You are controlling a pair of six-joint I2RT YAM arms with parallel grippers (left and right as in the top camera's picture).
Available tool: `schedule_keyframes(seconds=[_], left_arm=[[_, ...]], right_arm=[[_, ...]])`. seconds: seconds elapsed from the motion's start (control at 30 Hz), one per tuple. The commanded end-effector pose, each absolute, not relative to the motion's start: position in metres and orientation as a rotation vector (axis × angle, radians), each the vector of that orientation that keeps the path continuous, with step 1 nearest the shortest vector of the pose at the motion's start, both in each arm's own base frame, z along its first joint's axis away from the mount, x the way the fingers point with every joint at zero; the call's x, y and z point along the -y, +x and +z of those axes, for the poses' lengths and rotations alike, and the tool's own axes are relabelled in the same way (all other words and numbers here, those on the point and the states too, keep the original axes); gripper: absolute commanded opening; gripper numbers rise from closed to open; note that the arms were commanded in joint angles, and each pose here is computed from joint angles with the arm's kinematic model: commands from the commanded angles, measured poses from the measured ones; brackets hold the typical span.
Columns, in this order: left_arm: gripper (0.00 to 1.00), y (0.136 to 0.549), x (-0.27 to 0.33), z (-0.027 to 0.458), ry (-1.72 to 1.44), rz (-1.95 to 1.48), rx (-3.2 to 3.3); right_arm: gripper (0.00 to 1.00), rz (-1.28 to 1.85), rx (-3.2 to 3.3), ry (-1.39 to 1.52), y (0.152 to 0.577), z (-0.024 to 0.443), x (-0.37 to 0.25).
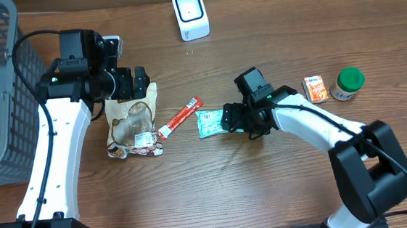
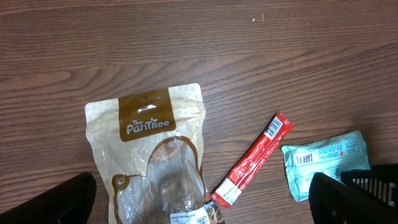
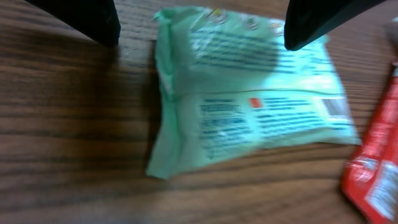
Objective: Scan the item barcode
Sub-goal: 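Lower the right gripper onto the wipe pack and close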
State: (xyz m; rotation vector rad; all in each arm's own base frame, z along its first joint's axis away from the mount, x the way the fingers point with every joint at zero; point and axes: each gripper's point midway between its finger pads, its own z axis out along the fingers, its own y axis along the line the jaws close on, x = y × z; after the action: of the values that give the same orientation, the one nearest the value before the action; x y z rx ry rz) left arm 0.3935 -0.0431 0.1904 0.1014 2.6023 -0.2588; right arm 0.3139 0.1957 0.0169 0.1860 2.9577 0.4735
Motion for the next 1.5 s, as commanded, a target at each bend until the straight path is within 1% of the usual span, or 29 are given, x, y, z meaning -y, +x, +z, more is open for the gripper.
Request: schedule_keyframes(seconds=[0.0, 0.1, 0.3, 0.43, 0.53, 0.7, 0.77, 0.9, 0.97, 1.0, 1.07, 1.13, 1.2, 1.3, 1.37, 1.4, 1.47], left_arm=[[1.00, 0.396, 0.045, 0.191, 0.091, -0.274, -2.600], [1.00, 0.396, 0.045, 0.191, 0.091, -0.274, -2.600], [1.00, 0.396, 0.045, 0.191, 0.091, -0.274, -2.600], [1.00, 0.396, 0.045, 0.191, 0.091, -0.274, -2.600], [1.00, 0.396, 0.045, 0.191, 0.091, -0.274, -2.600], [1.00, 0.396, 0.045, 0.191, 0.091, -0.274, -2.600], [1.00, 0.396, 0.045, 0.191, 0.091, -0.274, -2.600], [1.00, 0.396, 0.045, 0.191, 0.091, -0.274, -2.600], [1.00, 0.396, 0.045, 0.191, 0.091, -0.274, -2.600], [1.00, 0.396, 0.045, 0.191, 0.091, -0.274, -2.600], [1.00, 0.396, 0.045, 0.191, 0.091, -0.274, -2.600], [1.00, 0.396, 0.045, 0.191, 0.091, -0.274, -2.600], [1.00, 0.396, 0.045, 0.191, 0.091, -0.274, -2.600], [1.00, 0.396, 0.045, 0.191, 0.091, -0.274, -2.600], [1.00, 0.396, 0.045, 0.191, 0.091, -0.274, -2.600], [1.00, 0.396, 0.045, 0.191, 0.091, -0.274, -2.600], [1.00, 0.396, 0.045, 0.191, 0.091, -0.274, -2.600]], right_arm=[[0.83, 0.485, -2.954, 0.193, 0.315, 0.015, -0.197], [0.76, 0.484, -2.955, 0.193, 0.314, 0.015, -0.197], [0.74, 0.534, -2.934, 0.180, 0.318, 0.018, -0.203], [0.73, 0.715, -2.994, 0.146, 0.300, 0.023, -0.223], [0.72, 0.780, -3.033, 0.098, 0.285, 0.025, -0.236], [0.72, 0.795, -3.055, -0.064, 0.259, 0.026, -0.266], [0.75, 0.747, -3.047, -0.124, 0.248, 0.024, -0.281], [0.77, 0.631, -2.978, -0.221, 0.242, 0.021, -0.298], [0.77, 0.647, -2.949, -0.279, 0.236, 0.023, -0.311], [0.76, 0.662, -2.936, -0.310, 0.232, 0.024, -0.318], [0.72, 0.683, -2.914, -0.371, 0.225, 0.026, -0.329], [0.68, 0.692, -2.873, -0.487, 0.221, 0.032, -0.338], [0.68, 0.629, -2.852, -0.536, 0.227, 0.040, -0.336], [0.69, 0.341, -2.831, -0.447, 0.259, 0.054, -0.304], [0.69, 0.221, -2.795, -0.402, 0.279, 0.061, -0.286], [0.69, 0.170, -2.769, -0.355, 0.294, 0.063, -0.274], [0.69, 0.156, -2.756, -0.307, 0.309, 0.064, -0.262]])
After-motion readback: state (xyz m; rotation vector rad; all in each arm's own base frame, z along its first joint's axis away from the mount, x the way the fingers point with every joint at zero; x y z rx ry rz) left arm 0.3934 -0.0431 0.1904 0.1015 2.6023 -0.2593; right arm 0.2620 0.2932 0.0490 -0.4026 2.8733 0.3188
